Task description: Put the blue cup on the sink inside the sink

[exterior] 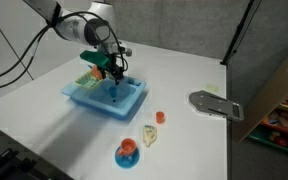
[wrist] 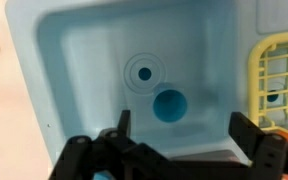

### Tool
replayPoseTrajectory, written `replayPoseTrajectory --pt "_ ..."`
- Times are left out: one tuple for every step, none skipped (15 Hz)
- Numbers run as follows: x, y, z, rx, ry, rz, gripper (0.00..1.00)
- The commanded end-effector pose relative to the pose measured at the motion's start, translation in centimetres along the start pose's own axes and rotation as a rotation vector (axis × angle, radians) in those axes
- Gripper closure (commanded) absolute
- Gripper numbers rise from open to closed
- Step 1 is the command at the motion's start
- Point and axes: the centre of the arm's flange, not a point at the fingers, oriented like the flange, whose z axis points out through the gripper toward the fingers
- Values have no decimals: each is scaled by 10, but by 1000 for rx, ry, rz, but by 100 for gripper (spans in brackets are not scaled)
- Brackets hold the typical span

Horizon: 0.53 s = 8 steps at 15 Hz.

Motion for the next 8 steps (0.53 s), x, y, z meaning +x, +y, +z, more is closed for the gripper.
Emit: replayPoseTrajectory --pt "-21 9 -31 7 -23 -31 0" --pt "-24 9 -36 8 -26 -35 0" --pt "-28 10 -42 8 -31 -35 0" --pt "-31 11 -48 7 -32 -30 0" --pt "-35 11 -53 5 -36 -25 0" --pt "-41 12 -59 2 -44 -16 0" --pt "-47 13 -64 -1 -45 -14 0" --pt "-53 14 -70 -7 -45 -8 0"
